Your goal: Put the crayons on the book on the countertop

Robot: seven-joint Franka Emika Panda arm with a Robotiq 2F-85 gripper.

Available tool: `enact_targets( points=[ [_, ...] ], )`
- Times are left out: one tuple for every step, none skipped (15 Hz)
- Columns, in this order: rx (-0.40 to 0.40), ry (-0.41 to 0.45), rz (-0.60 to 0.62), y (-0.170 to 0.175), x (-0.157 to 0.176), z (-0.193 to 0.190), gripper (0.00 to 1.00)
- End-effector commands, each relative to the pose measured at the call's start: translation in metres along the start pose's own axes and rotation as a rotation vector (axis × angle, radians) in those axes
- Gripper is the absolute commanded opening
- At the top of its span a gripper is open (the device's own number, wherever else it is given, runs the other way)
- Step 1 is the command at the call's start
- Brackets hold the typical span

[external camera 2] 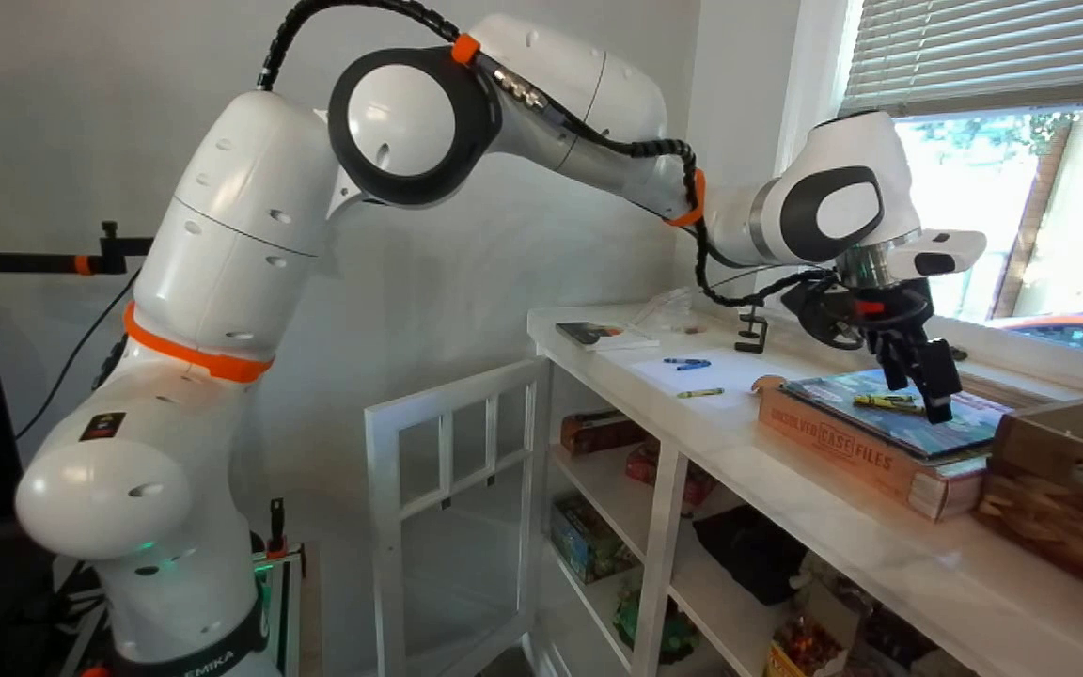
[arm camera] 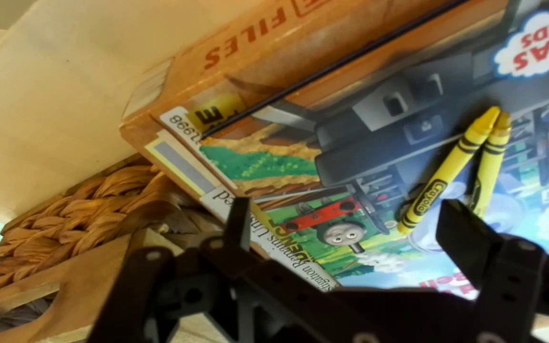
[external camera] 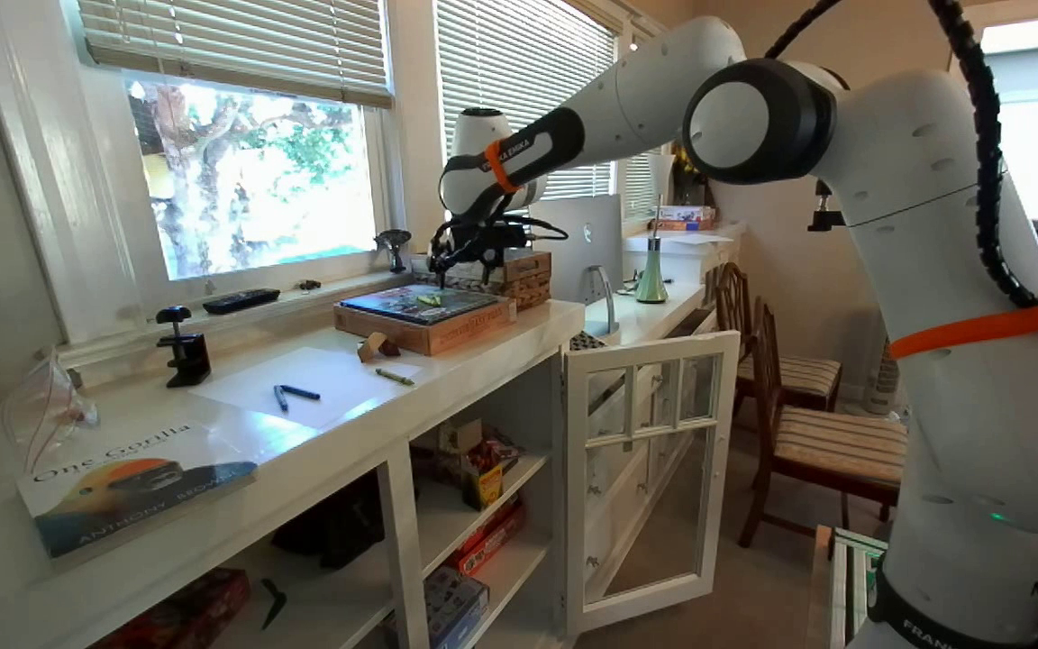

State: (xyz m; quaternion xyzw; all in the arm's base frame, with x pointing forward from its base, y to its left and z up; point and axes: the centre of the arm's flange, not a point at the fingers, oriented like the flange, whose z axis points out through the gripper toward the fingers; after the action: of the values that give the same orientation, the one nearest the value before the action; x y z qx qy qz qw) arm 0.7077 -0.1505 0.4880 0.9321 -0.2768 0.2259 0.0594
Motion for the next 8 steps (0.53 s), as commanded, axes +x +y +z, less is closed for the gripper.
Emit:
enact_targets(
  points=[
    [0.017,-0.025,0.021,-0.007,0.014,0.011,1.00],
    [0.016,-0.025,0.021,-0.009,0.014,0.013,1.00],
    [0.017,-0.025,0.019,-0.010,0.015,0.015,1.00],
    [0.015,-0.027,0.016,-0.012,0.015,0.017,1.00],
    [0.013,-0.029,0.012,-0.014,0.016,0.019,1.00],
    [0.010,-0.030,0.010,-0.015,0.017,0.021,1.00],
    [0.010,-0.028,0.007,-0.017,0.018,0.022,1.00],
    [0.010,-0.026,0.004,-0.018,0.019,0.023,1.00]
  ],
)
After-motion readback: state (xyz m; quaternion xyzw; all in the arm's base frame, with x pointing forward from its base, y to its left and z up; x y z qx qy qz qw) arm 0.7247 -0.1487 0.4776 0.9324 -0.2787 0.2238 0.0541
